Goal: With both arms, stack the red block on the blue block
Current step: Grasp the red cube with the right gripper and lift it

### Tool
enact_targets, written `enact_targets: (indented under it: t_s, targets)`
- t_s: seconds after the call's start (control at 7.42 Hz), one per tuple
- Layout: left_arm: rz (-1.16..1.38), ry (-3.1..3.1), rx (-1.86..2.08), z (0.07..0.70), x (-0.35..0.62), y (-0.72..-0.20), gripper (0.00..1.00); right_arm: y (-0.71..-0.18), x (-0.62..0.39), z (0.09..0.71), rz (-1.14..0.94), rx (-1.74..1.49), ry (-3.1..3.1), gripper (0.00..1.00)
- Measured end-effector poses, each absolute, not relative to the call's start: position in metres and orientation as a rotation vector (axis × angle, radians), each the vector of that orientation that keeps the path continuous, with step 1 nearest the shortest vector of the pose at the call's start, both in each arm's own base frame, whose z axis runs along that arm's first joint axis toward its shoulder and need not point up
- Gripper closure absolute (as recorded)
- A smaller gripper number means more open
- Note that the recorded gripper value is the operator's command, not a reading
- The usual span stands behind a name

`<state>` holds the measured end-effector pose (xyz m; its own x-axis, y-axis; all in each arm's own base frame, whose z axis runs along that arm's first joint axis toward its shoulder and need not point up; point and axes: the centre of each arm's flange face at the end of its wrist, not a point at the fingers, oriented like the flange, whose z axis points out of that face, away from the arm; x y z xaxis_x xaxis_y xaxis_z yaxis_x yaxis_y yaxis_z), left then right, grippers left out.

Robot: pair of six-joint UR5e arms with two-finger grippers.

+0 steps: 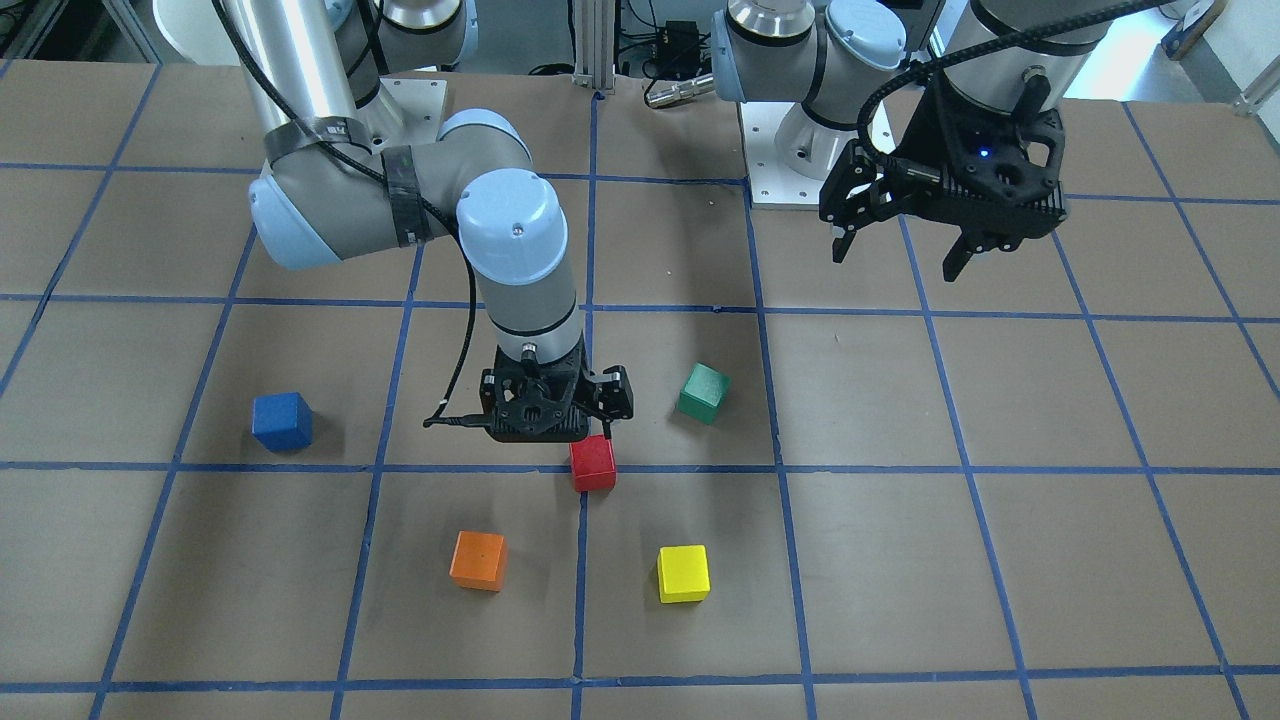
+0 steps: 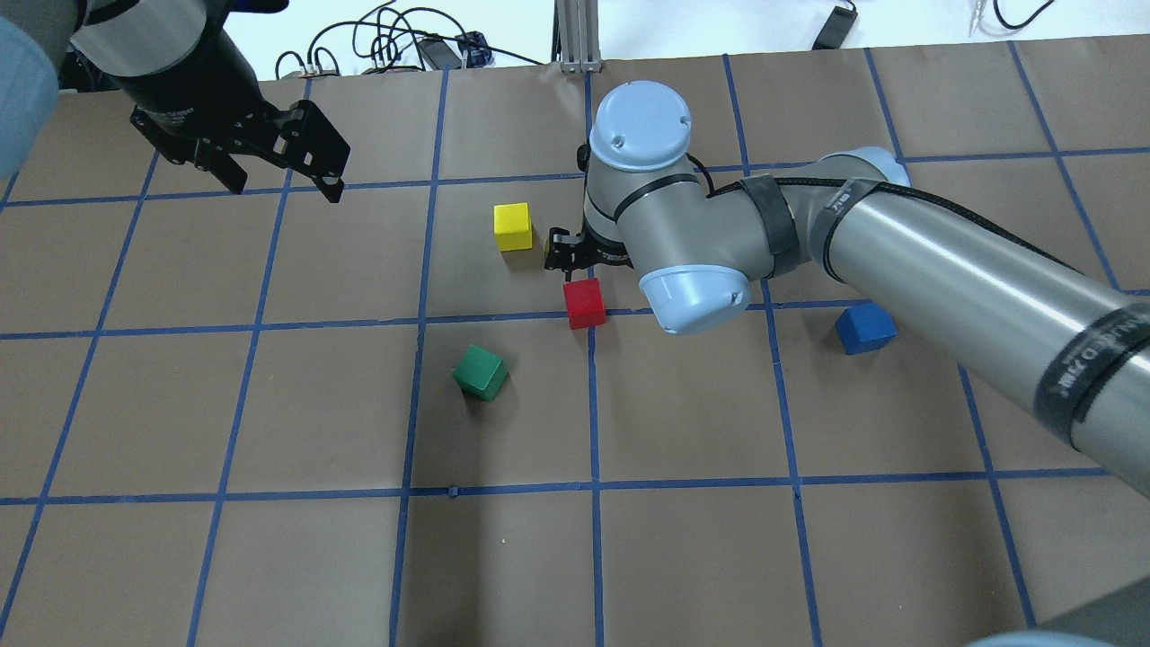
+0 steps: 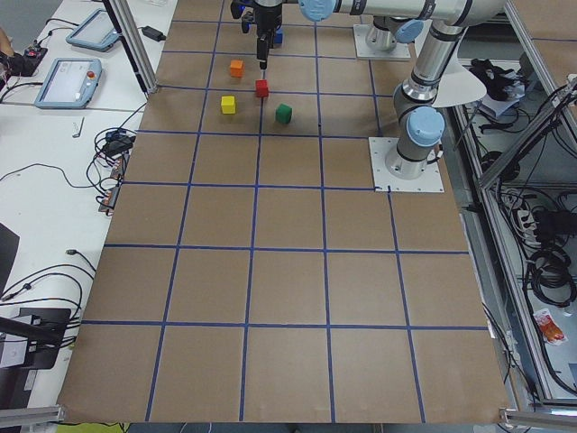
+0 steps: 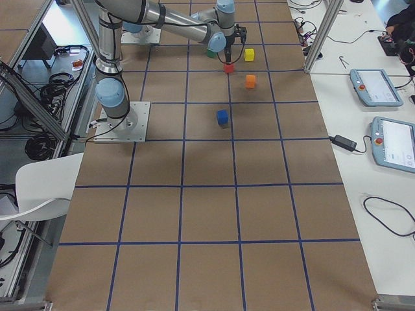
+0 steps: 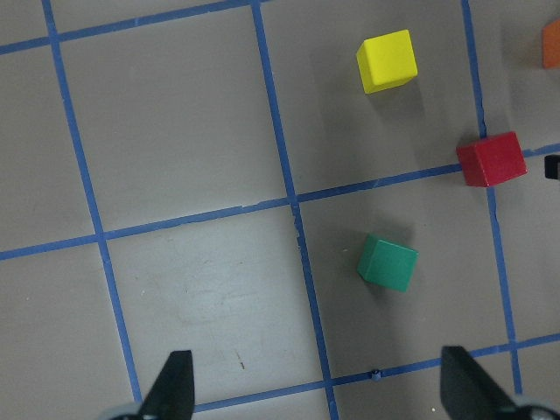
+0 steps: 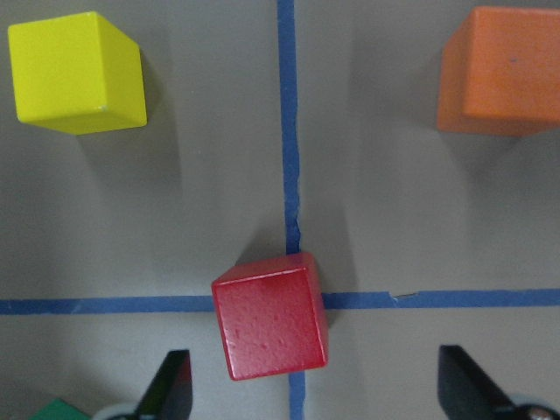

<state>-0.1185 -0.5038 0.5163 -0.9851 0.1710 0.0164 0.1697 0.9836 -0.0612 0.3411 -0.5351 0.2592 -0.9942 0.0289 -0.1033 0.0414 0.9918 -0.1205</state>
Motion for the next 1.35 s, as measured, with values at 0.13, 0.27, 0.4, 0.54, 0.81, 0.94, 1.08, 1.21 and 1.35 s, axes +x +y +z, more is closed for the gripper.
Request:
enact_targets:
  t_s: [0.13, 0.27, 0.4, 0.54, 0.81, 0.94, 1.08, 1.21, 1.35]
  targets:
    - [0.093, -3.108, -0.266, 0.516, -0.118, -0.504, 0.00, -0.540, 0.347, 0.247, -0.167, 0.057, 3.039, 0.00]
    - [0.092, -3.109, -0.266, 0.516, -0.118, -0.504, 0.00, -0.543, 0.350, 0.234, -0.148, 0.058, 3.044, 0.00]
    - [0.091, -3.110, -0.265, 0.516, -0.118, -0.504, 0.00, -0.547, 0.351, 0.223, -0.137, 0.060, 3.048, 0.00]
    - [0.091, -3.111, -0.265, 0.516, -0.118, -0.504, 0.00, -0.549, 0.352, 0.215, -0.130, 0.060, 3.049, 0.00]
    - [0.091, -3.111, -0.265, 0.516, -0.118, -0.504, 0.00, -0.551, 0.355, 0.206, -0.140, 0.060, 3.045, 0.00]
    - [0.091, -3.110, -0.265, 0.516, -0.118, -0.504, 0.00, -0.551, 0.356, 0.203, -0.141, 0.059, 3.044, 0.23]
    - [0.090, -3.111, -0.265, 0.515, -0.118, -0.504, 0.00, -0.550, 0.359, 0.200, -0.138, 0.054, 3.045, 0.71]
    - [0.090, -3.111, -0.265, 0.515, -0.118, -0.504, 0.00, -0.548, 0.361, 0.198, -0.133, 0.049, 3.047, 1.00]
    - [0.089, -3.111, -0.265, 0.515, -0.118, -0.504, 0.00, -0.547, 0.362, 0.197, -0.127, 0.048, 3.051, 1.00]
